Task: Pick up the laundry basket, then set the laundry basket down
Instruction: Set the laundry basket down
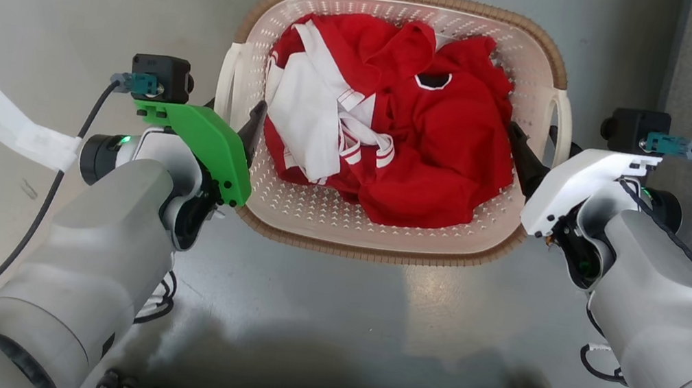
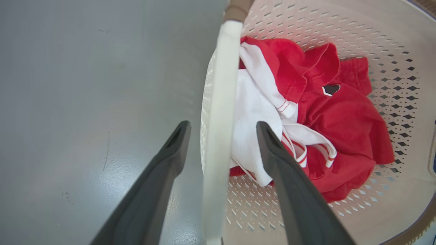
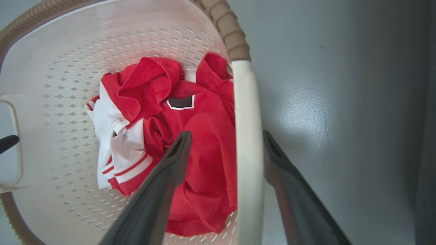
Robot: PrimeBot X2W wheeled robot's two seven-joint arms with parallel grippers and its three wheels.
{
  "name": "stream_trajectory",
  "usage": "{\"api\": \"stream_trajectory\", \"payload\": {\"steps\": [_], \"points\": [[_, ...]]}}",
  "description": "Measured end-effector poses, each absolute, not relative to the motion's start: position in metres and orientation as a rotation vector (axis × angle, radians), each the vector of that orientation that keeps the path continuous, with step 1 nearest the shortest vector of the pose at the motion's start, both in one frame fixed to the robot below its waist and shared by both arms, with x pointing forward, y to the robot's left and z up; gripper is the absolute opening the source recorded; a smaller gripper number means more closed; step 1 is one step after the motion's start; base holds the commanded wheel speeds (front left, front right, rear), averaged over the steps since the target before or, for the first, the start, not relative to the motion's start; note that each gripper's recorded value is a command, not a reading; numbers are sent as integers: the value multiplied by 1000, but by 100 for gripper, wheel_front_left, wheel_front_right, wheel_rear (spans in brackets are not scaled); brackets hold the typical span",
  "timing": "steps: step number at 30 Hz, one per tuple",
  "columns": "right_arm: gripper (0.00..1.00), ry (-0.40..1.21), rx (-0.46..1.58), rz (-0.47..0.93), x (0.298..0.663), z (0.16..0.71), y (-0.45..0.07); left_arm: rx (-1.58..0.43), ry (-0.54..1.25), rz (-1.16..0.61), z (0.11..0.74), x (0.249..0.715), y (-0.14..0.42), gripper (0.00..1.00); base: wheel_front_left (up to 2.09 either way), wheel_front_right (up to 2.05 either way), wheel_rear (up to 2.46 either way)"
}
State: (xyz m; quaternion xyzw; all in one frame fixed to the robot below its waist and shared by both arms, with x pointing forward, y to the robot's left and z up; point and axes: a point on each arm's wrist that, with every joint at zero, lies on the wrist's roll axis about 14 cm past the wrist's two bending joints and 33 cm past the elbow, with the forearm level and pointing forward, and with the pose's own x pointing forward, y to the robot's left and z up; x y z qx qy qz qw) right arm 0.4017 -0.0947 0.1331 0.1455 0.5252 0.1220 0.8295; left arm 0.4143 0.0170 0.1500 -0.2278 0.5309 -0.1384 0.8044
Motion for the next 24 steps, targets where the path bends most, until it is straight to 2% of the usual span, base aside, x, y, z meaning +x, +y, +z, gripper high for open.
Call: {"api": "stream_trajectory", "payload": {"steps": [11,24], "points": [[100,1054,298,233,414,155,-103,-475,1063,-270,171,429,25,100,0,0,0],[100,923,292,240,426,209,-102,-467,906,-303,226,445,22,100,0,0,0]]}}
